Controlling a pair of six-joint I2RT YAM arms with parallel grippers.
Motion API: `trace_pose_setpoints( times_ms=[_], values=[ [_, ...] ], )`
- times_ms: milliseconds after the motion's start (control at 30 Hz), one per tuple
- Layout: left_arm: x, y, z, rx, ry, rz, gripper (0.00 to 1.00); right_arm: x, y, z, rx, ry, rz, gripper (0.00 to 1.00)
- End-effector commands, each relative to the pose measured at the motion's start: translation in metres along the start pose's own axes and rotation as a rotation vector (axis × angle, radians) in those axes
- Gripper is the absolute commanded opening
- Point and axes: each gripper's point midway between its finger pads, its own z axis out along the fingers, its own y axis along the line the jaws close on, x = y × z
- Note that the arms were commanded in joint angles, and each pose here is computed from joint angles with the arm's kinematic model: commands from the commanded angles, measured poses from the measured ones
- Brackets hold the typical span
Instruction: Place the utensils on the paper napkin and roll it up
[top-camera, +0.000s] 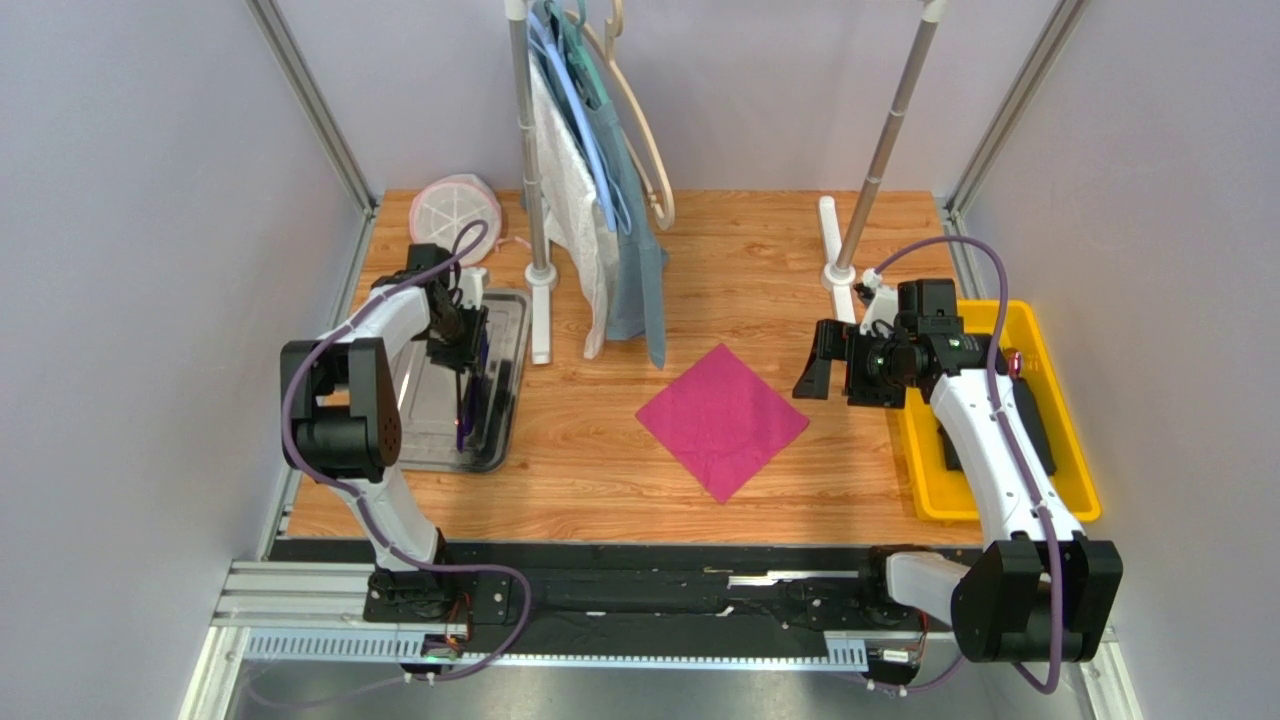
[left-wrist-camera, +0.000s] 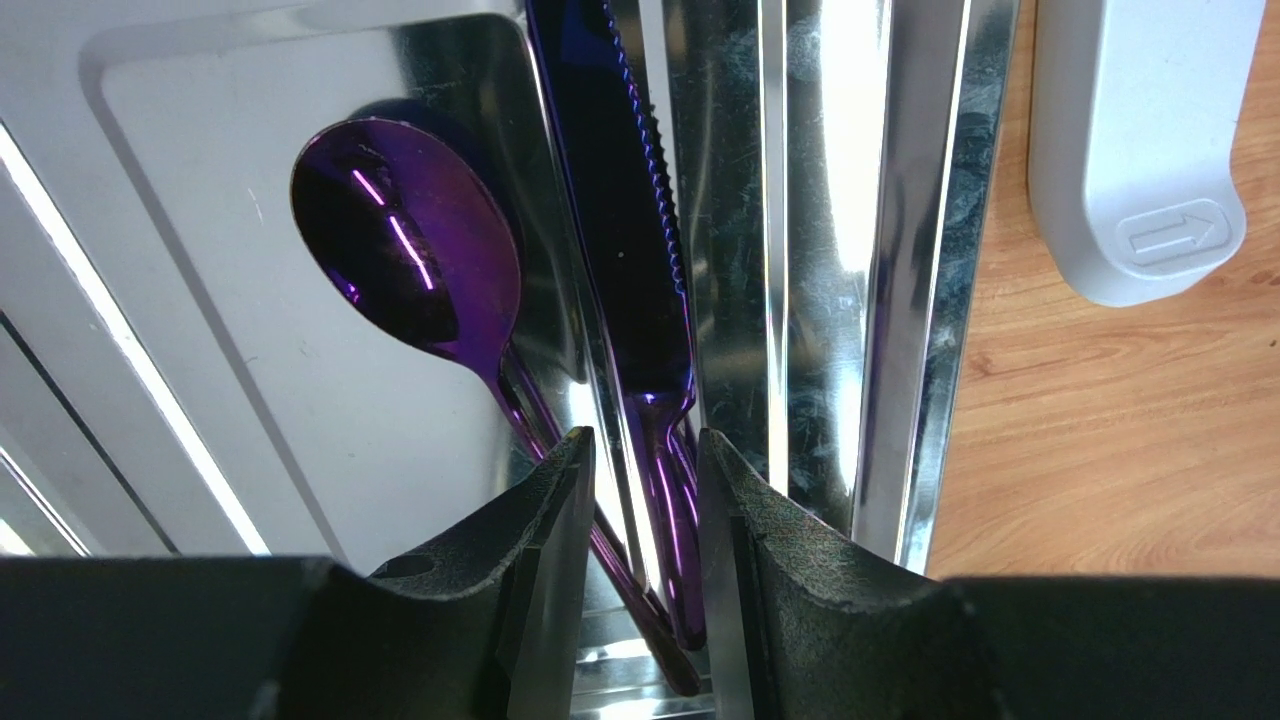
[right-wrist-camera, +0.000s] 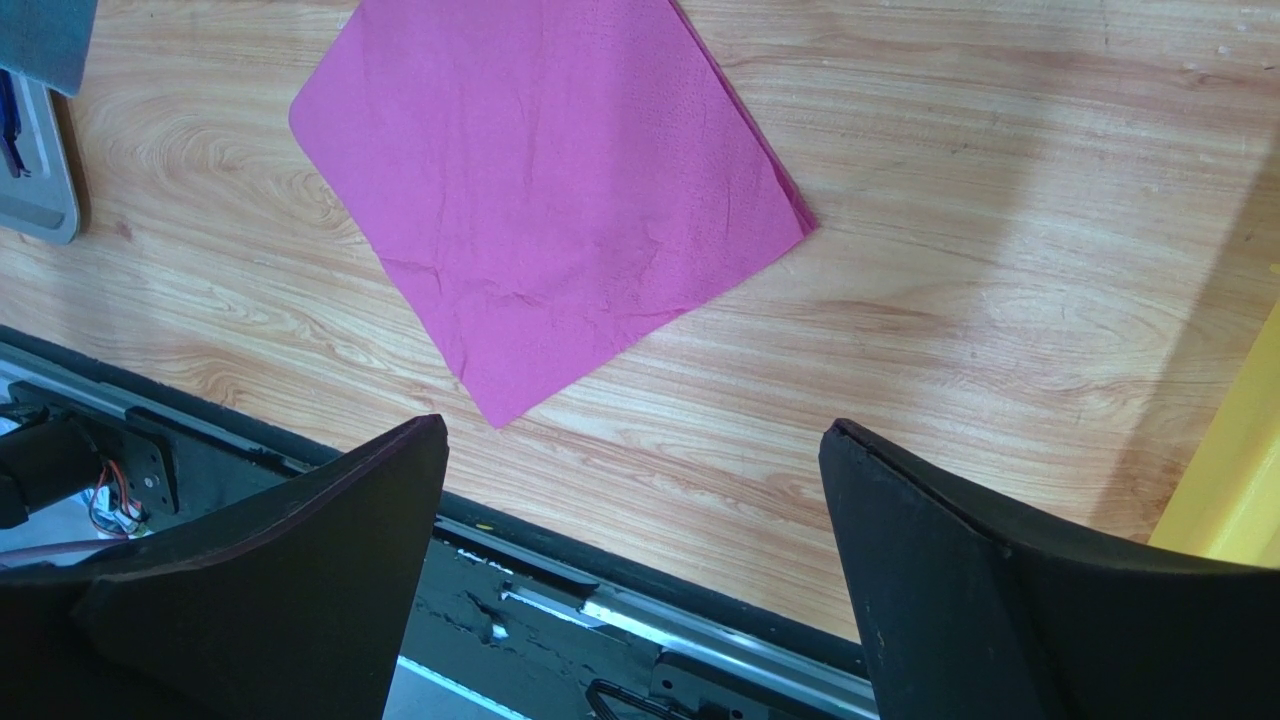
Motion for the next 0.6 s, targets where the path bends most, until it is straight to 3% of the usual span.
trace_pose_setpoints(
  times_ms=[0,567],
  values=[
    [-0.005,0.004,0.003,-0.028,-0.016,0.042,0.40,-0.017,0.004,-0.003,-0.008,-0.052,-0.022,1.00],
    [0.011,-0.002,0.020,-0.087,0.063,0.085,0.39,-0.015,-0.001,0.000,0.010,-0.037,-0.028,1.00]
  ],
)
